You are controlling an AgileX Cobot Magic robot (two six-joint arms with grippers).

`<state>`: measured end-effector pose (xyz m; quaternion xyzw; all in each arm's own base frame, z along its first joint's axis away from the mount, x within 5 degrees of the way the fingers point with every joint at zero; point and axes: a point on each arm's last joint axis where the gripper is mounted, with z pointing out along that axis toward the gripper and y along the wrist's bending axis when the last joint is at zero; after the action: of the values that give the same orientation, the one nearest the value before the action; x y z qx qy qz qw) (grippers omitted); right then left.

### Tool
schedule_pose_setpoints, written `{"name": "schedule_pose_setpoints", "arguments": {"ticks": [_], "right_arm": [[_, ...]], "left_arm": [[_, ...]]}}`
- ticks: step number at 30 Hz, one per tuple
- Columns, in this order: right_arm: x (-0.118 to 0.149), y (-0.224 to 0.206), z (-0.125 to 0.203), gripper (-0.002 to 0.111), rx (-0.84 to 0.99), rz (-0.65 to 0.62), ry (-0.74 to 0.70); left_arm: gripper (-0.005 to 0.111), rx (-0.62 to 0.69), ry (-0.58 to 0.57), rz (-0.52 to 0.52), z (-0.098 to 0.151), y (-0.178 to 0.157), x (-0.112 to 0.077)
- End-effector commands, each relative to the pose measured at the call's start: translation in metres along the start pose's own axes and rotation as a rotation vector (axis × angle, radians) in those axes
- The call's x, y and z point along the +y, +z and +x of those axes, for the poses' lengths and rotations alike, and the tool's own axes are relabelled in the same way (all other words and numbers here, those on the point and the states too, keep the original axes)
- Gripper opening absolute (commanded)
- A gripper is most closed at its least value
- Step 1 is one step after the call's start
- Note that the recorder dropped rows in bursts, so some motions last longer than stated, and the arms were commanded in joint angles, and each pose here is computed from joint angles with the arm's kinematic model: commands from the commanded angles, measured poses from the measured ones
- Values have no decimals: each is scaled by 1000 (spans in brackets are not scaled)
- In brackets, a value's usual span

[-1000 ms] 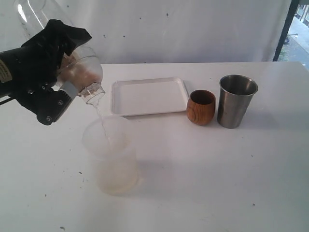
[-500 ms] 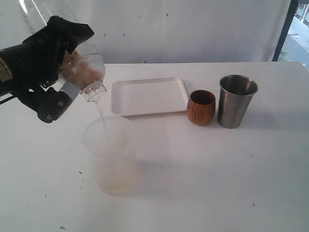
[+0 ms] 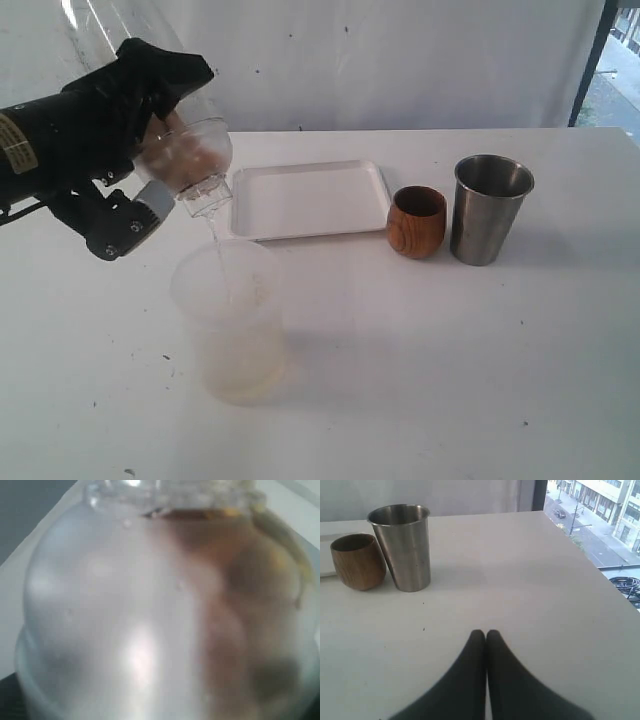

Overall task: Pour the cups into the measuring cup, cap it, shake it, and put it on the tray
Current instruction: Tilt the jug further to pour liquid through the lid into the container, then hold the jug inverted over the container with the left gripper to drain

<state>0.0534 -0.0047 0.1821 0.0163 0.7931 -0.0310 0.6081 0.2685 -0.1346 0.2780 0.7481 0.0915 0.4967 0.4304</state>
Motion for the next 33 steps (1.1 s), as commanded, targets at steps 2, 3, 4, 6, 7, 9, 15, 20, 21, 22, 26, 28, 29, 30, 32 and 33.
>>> {"name": "schedule_pose_setpoints", "arguments": {"ticks": [2, 3, 4, 6, 7, 9, 15, 20, 21, 22, 26, 28, 29, 30, 32, 33], "right_arm": [[0, 0, 0, 0, -8, -3, -12], [0, 0, 0, 0, -8, -3, -12], [0, 0, 0, 0, -8, -3, -12], [0, 0, 0, 0, -8, -3, -12], [0, 0, 0, 0, -8, -3, -12], [0, 0, 0, 0, -8, -3, -12], [0, 0, 0, 0, -8, -3, -12], [0, 0, 0, 0, -8, -3, -12], [0, 0, 0, 0, -8, -3, -12], [0, 0, 0, 0, -8, -3, -12], [0, 0, 0, 0, -8, -3, -12], [0, 0, 0, 0, -8, -3, -12], [0, 0, 0, 0, -8, -3, -12], [0, 0, 0, 0, -8, -3, -12], [0, 0, 0, 0, -8, -3, -12], [0, 0, 0, 0, -8, -3, -12]], "left_arm": [[0, 17, 29, -65, 3, -1, 11], [0, 16, 33, -66, 3, -1, 11], [0, 12, 38, -65, 3, -1, 11], [0, 11, 39, -63, 3, -1, 11], [0, 9, 43, -64, 2, -1, 11], [0, 5, 52, -66, 2, -1, 11], [0, -16, 95, -74, 0, -1, 12], [0, -18, 122, -73, 0, -1, 11], [0, -18, 125, -73, 0, -1, 12], [0, -19, 128, -69, 0, -1, 12], [0, -16, 180, -79, 5, -9, 19], [0, 4, 180, -91, 10, -14, 25], [0, 7, 182, -88, 11, -14, 26], [0, 6, 185, -81, 12, -14, 27], [0, -8, 210, -61, 12, -13, 25], [0, -15, 221, -53, 11, -13, 25]]}}
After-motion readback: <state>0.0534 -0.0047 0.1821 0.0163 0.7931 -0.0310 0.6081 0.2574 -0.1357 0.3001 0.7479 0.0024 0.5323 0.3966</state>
